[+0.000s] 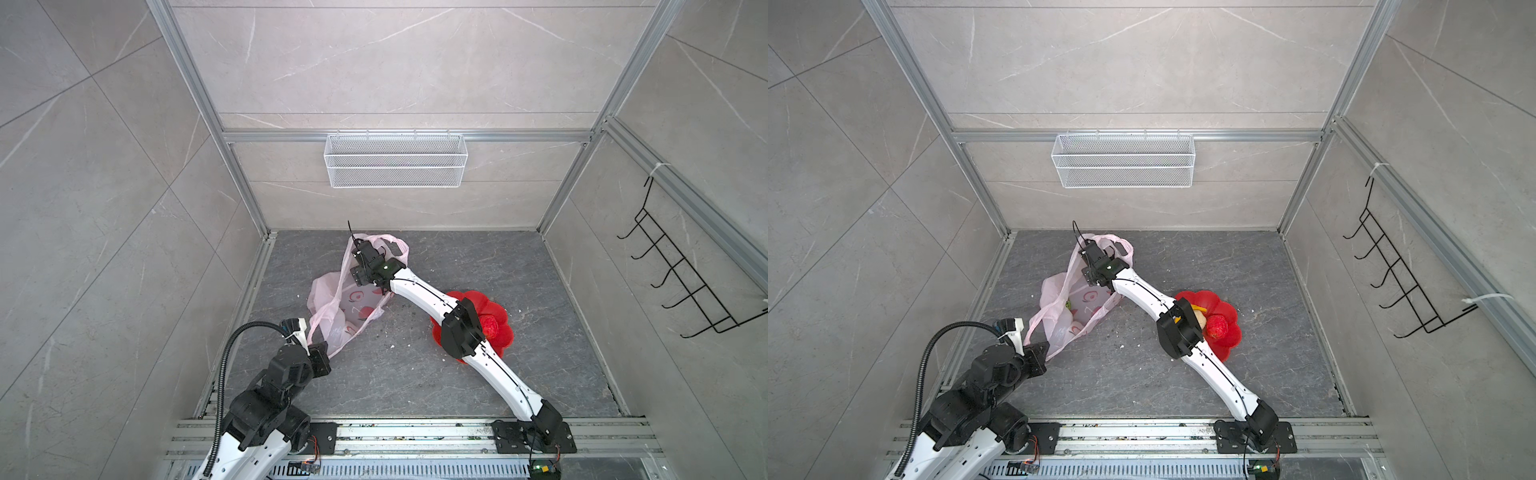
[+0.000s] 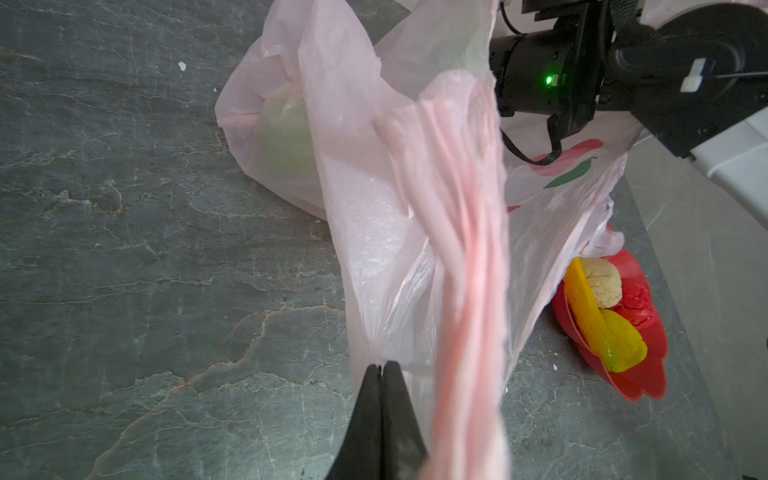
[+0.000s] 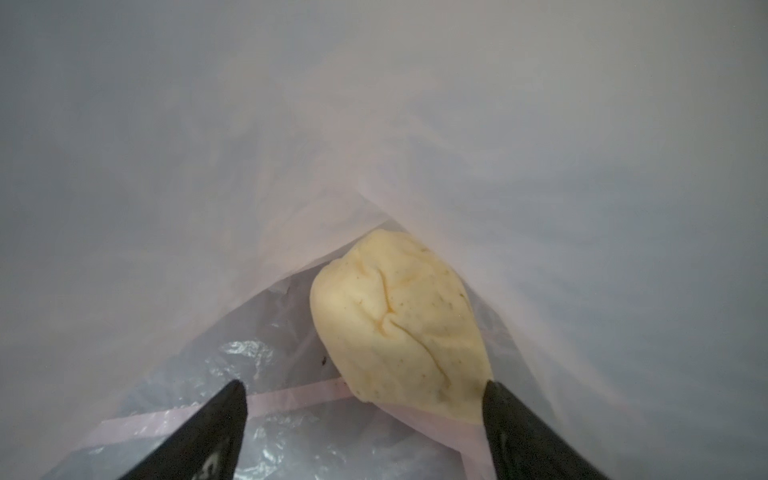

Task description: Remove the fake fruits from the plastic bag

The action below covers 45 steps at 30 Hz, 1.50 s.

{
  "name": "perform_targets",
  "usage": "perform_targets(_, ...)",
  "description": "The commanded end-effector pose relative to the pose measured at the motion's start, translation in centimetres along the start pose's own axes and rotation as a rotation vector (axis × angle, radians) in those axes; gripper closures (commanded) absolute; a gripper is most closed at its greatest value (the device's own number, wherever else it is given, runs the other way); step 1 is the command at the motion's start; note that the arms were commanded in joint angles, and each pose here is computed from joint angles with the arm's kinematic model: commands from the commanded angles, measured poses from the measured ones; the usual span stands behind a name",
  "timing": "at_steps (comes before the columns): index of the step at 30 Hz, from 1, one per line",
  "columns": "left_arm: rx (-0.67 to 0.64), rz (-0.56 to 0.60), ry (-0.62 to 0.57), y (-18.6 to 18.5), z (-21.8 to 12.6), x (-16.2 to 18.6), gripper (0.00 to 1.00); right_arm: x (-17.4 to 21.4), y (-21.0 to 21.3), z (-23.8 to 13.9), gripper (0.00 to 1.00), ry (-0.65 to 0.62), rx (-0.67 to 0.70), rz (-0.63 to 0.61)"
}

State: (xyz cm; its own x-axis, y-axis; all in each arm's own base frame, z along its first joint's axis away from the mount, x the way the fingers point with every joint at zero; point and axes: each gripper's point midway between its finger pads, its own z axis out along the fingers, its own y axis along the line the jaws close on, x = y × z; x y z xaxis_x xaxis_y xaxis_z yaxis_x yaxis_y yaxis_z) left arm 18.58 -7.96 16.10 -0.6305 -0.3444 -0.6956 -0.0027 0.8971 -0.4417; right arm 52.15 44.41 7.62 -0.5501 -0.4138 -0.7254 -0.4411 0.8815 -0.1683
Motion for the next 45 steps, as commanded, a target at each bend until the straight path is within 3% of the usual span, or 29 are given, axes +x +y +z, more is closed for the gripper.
perform_targets(1, 0.056, 0.023, -0.038, -2.0, 0.3, -1.8, 1.00, -0.7, -0.2, 0.3, 0.10, -0.024, 0.000, -0.008)
perform_targets(9, 0.142, 0.033, -0.017, -3.8, -0.7, -2.1, 1.00, -0.9, -0.9, 0.2, 0.10, -0.029, 0.018, -0.021)
perform_targets(17, 0.169, -0.038, 0.042, -3.5, -2.7, -0.7, 1.00, -1.3, -1.1, -0.4, 0.10, -0.026, 0.010, -0.015)
perform_targets(26, 0.189, -0.097, 0.089, -3.1, -4.7, 0.4, 1.00, -0.6, 1.7, -1.9, 0.10, -0.018, -0.019, -0.080)
perform_targets(34, 0.146, -0.079, 0.093, -2.8, -3.1, 0.5, 1.00, -1.4, 2.5, -2.2, 0.09, -0.055, -0.016, -0.092)
perform_targets(45, 0.148, -0.044, 0.002, -3.2, -1.2, -1.2, 1.00, -3.1, 2.7, -1.4, 0.09, -0.132, -0.007, -0.085)
